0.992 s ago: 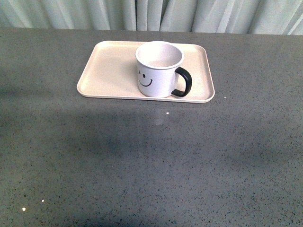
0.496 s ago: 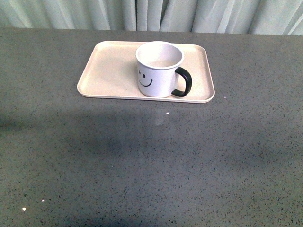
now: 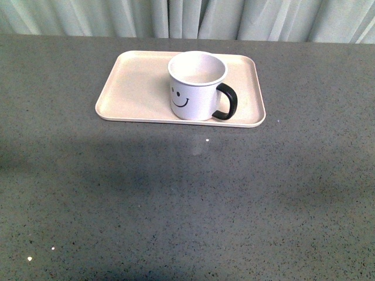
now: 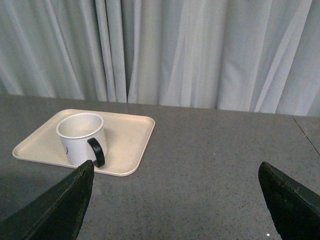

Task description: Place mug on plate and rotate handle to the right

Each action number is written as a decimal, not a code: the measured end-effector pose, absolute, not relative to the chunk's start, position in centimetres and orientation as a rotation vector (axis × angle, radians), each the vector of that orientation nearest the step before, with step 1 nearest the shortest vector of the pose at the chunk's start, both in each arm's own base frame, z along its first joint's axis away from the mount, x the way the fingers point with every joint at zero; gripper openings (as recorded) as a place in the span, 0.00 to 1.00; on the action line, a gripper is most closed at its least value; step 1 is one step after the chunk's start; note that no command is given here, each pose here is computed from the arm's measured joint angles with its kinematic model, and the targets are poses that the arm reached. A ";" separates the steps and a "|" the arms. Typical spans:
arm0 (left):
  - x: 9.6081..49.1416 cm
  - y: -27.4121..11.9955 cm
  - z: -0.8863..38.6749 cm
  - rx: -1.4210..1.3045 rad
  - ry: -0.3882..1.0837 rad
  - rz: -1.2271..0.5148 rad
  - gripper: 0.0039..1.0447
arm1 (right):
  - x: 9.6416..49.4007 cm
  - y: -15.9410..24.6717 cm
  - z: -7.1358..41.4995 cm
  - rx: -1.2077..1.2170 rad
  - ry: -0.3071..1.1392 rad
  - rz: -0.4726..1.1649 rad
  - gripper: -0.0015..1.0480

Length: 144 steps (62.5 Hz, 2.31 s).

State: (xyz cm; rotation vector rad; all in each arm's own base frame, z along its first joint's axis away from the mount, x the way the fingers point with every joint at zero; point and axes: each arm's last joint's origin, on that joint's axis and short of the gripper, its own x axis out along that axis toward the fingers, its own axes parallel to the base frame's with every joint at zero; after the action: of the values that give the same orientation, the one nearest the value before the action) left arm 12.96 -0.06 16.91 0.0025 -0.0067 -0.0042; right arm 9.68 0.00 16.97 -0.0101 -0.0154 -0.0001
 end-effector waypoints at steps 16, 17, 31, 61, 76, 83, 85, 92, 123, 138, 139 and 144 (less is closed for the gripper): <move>11.8 -0.1 17.1 0.002 -0.014 -0.004 0.01 | 9.7 0.0 17.0 -0.010 -0.015 0.000 0.91; 11.8 -0.1 17.1 0.002 -0.014 -0.004 0.01 | 9.7 0.0 17.0 -0.010 -0.015 0.000 0.91; 11.3 0.0 17.1 0.002 -0.015 -0.004 0.01 | 9.7 0.0 17.0 -0.010 -0.015 0.000 0.91; 9.8 0.0 16.7 0.002 0.004 -0.003 0.01 | 9.7 0.0 17.0 -0.010 -0.015 0.000 0.91; 9.8 0.0 16.7 0.002 0.003 -0.003 0.31 | 9.7 0.0 17.0 -0.010 -0.015 0.000 0.91; 9.8 0.0 16.7 0.002 0.003 -0.002 0.55 | 9.8 0.0 16.9 -0.047 0.215 0.144 0.91; 9.8 0.0 16.7 0.002 0.003 -0.004 0.63 | 10.4 -0.3 17.5 -0.039 0.455 0.264 0.91; 9.8 0.0 16.7 0.002 0.003 -0.003 0.85 | 15.4 -2.1 20.9 -0.040 0.575 0.317 0.91; 9.8 0.0 16.7 0.002 0.003 -0.003 0.91 | 37.4 3.0 21.5 -0.134 0.741 0.434 0.91; 9.8 0.0 16.7 0.002 0.003 -0.003 0.91 | 43.4 7.6 18.8 -0.116 0.834 0.421 0.91; 9.8 0.0 16.7 0.002 0.003 -0.003 0.91 | 43.8 7.8 18.7 -0.114 0.838 0.415 0.91; 9.8 0.0 16.7 0.002 0.003 -0.003 0.91 | 44.8 8.5 18.2 -0.113 0.856 0.406 0.91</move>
State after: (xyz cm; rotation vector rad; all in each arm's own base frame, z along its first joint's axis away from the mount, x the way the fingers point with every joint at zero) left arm 9.79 -0.03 16.68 0.0025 0.0029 -0.0031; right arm 44.81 8.46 18.22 -0.1130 0.8558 0.4055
